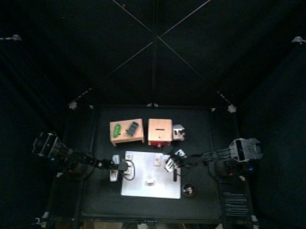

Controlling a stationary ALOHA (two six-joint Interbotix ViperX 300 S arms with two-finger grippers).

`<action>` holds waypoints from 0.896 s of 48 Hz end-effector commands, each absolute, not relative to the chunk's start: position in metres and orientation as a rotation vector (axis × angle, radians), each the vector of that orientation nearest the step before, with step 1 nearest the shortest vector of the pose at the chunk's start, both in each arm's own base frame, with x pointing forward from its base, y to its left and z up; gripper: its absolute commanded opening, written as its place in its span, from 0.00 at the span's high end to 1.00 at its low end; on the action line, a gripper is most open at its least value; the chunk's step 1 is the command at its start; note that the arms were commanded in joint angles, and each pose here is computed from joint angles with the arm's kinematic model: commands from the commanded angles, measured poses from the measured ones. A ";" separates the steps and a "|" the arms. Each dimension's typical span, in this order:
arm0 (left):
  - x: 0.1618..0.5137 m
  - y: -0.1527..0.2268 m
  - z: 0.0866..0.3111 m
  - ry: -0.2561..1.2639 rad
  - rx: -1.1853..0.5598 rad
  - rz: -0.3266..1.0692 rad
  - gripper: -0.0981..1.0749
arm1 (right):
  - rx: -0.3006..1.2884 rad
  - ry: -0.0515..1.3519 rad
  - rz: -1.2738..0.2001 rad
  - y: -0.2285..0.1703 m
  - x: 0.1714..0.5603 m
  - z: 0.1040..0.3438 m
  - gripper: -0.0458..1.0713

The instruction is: Place third piece to top left

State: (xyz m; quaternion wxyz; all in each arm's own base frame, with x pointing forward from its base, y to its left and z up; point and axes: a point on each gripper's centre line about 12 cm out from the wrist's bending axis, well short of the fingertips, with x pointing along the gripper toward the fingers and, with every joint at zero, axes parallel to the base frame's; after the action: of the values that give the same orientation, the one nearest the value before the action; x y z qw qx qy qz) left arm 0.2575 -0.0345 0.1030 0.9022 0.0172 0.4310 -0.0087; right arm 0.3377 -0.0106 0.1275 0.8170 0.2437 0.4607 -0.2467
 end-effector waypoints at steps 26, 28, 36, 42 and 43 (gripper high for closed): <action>0.259 -0.035 0.105 0.889 0.019 -0.026 0.27 | 0.529 0.950 -0.514 -0.011 0.343 0.138 0.33; 0.259 -0.035 0.105 0.887 0.019 -0.026 0.27 | 0.528 0.950 -0.514 -0.011 0.343 0.138 0.33; 0.259 -0.034 0.105 0.887 0.017 -0.021 0.27 | 0.528 0.948 -0.513 -0.011 0.344 0.138 0.33; 0.260 -0.033 0.105 0.886 0.012 -0.014 0.25 | 0.530 0.948 -0.514 -0.011 0.344 0.138 0.33; 0.260 -0.033 0.105 0.885 0.011 -0.012 0.25 | 0.530 0.947 -0.513 -0.011 0.344 0.139 0.33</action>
State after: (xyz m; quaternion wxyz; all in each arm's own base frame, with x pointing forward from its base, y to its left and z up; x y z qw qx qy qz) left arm 0.2553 -0.0334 0.1010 0.8998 0.0088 0.4361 -0.0103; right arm 0.3379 -0.0105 0.1265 0.8164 0.2443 0.4615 -0.2467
